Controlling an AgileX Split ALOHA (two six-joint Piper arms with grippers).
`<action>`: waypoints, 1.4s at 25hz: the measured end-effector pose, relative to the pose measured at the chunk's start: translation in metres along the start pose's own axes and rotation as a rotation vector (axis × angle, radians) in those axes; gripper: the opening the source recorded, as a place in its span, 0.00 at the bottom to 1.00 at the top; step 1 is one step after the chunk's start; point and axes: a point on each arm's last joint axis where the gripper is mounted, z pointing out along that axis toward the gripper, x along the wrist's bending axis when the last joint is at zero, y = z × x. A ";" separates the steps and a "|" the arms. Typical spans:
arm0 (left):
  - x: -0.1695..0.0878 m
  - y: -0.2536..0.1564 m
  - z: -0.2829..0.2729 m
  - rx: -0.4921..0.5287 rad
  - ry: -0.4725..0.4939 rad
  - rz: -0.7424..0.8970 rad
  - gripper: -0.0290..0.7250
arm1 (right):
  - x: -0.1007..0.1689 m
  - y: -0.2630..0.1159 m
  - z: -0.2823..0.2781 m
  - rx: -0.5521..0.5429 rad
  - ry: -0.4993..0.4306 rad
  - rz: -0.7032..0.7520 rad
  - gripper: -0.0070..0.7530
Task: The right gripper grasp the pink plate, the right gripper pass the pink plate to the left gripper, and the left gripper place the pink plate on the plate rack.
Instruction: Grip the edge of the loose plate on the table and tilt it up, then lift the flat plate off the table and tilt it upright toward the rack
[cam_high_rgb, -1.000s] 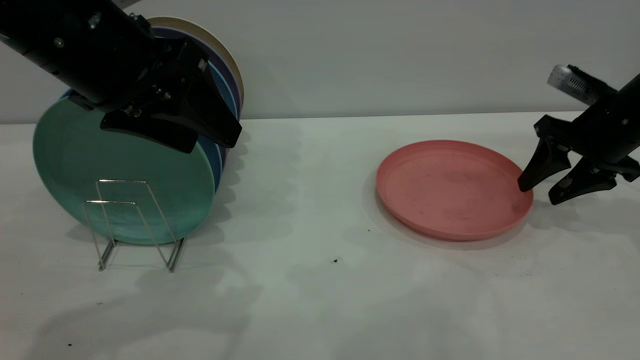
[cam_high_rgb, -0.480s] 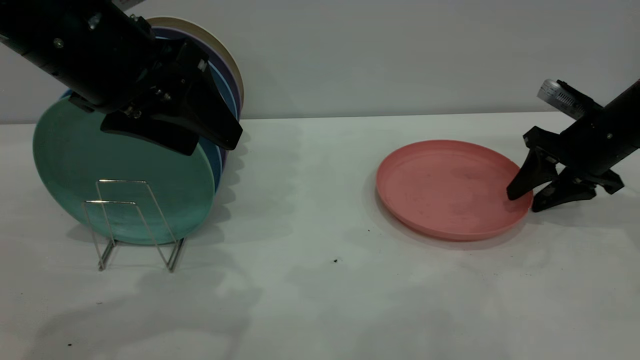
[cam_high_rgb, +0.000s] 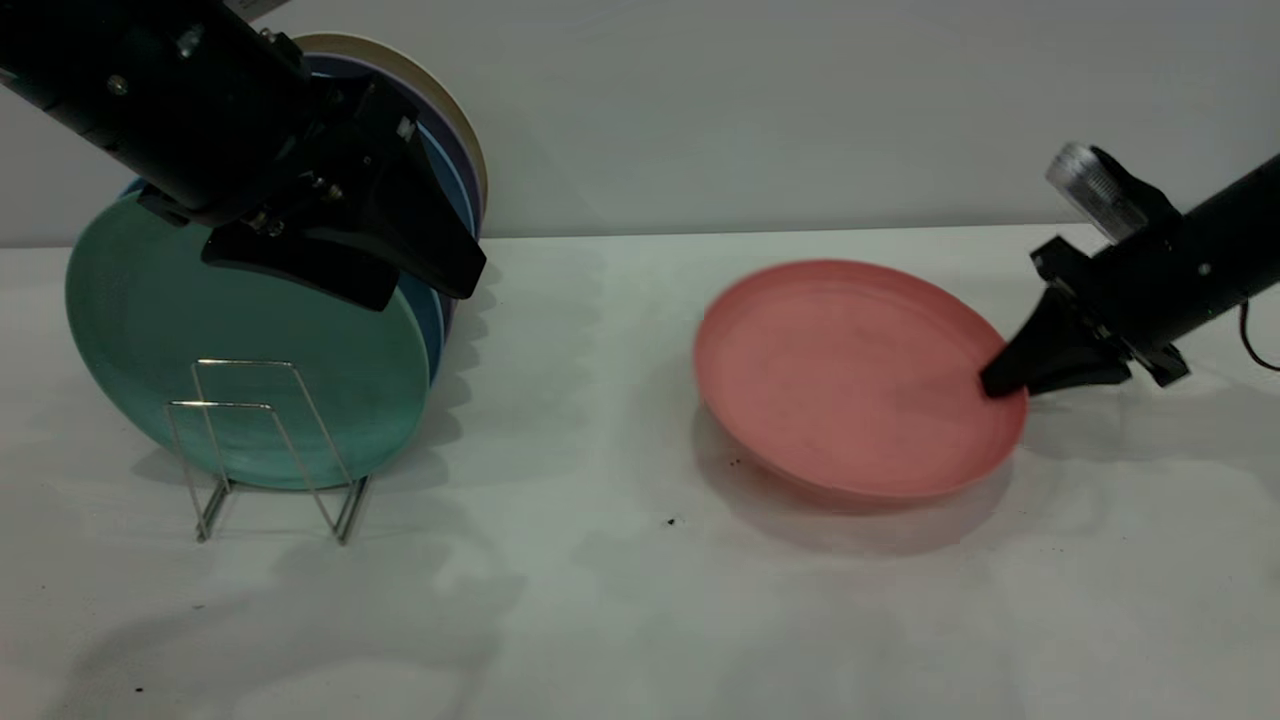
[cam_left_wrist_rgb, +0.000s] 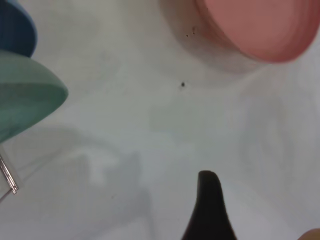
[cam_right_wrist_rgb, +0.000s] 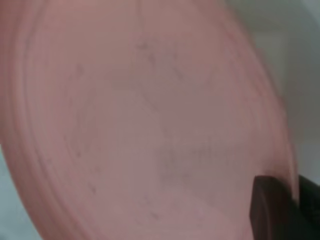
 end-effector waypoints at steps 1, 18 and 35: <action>0.000 0.000 0.000 -0.003 -0.001 -0.004 0.82 | 0.004 0.000 0.000 0.005 0.040 -0.014 0.03; 0.001 0.018 0.002 -0.175 -0.010 -0.137 0.82 | 0.067 0.001 0.025 0.069 0.230 -0.193 0.03; 0.022 0.026 0.067 -0.028 -0.085 -0.219 0.75 | 0.073 0.000 0.030 0.080 0.236 -0.211 0.03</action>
